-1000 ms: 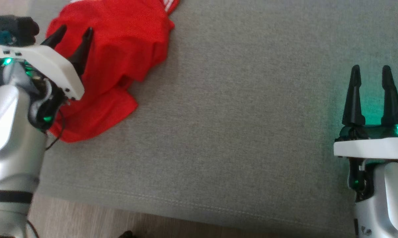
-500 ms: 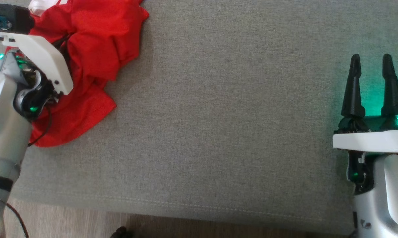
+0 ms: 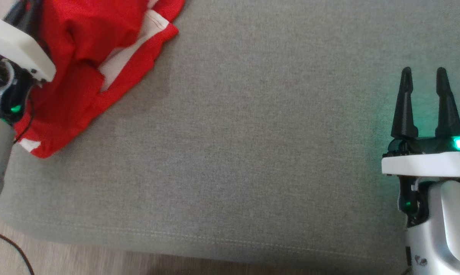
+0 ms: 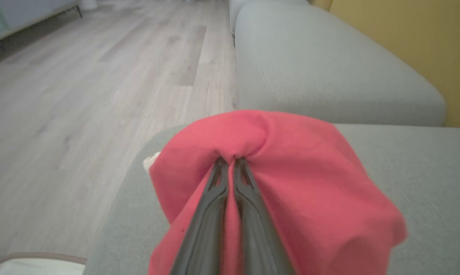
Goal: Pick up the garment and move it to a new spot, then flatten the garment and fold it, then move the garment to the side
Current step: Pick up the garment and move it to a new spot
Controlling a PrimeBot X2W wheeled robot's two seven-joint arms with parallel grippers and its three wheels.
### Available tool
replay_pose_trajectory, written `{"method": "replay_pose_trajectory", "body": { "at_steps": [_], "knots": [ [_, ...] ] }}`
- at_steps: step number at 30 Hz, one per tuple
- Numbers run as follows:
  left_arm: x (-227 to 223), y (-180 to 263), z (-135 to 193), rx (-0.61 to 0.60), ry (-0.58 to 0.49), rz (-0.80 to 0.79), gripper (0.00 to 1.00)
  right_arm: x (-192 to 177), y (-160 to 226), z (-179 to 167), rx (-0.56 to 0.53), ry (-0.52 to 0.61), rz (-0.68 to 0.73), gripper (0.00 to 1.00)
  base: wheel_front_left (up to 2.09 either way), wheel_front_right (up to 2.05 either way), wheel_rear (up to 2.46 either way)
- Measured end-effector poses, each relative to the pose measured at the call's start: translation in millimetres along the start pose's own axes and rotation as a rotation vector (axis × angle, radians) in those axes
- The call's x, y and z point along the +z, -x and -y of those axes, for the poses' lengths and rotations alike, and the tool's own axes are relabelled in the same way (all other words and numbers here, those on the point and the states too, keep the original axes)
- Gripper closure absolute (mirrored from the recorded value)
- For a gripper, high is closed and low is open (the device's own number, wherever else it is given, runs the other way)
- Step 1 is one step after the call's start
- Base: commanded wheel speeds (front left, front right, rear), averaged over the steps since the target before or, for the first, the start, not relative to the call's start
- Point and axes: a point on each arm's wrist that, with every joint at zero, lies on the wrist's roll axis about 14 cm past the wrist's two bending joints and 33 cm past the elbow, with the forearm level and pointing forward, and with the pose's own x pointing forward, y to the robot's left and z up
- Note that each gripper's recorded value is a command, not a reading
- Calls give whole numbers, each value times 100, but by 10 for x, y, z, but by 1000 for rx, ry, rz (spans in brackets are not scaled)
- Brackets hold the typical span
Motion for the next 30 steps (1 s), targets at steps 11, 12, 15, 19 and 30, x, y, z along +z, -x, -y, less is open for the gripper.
{"method": "replay_pose_trajectory", "body": {
  "at_steps": [11, 12, 15, 19, 30],
  "knots": [
    [1389, 607, -10, 54, -61, 437, 100, 348, 261, -208, 36, -28, 53, 0, 0, 0, 0],
    [1504, 672, 13, 51, -66, 471, 100, 383, 278, -216, 37, -26, 60, 0, 0, 0, 0],
    [1768, 850, 180, 14, -72, 562, 100, 513, 318, -229, 37, -36, 91, 0, 0, 0, 0],
    [1888, 981, 517, -62, -70, 602, 100, 643, 396, -197, 25, -41, 121, 0, 0, 0, 0],
    [1658, 976, 1783, -351, 2, 556, 100, 924, 746, 165, -82, -15, 189, 0, 0, 0, 0]
  ]
}}
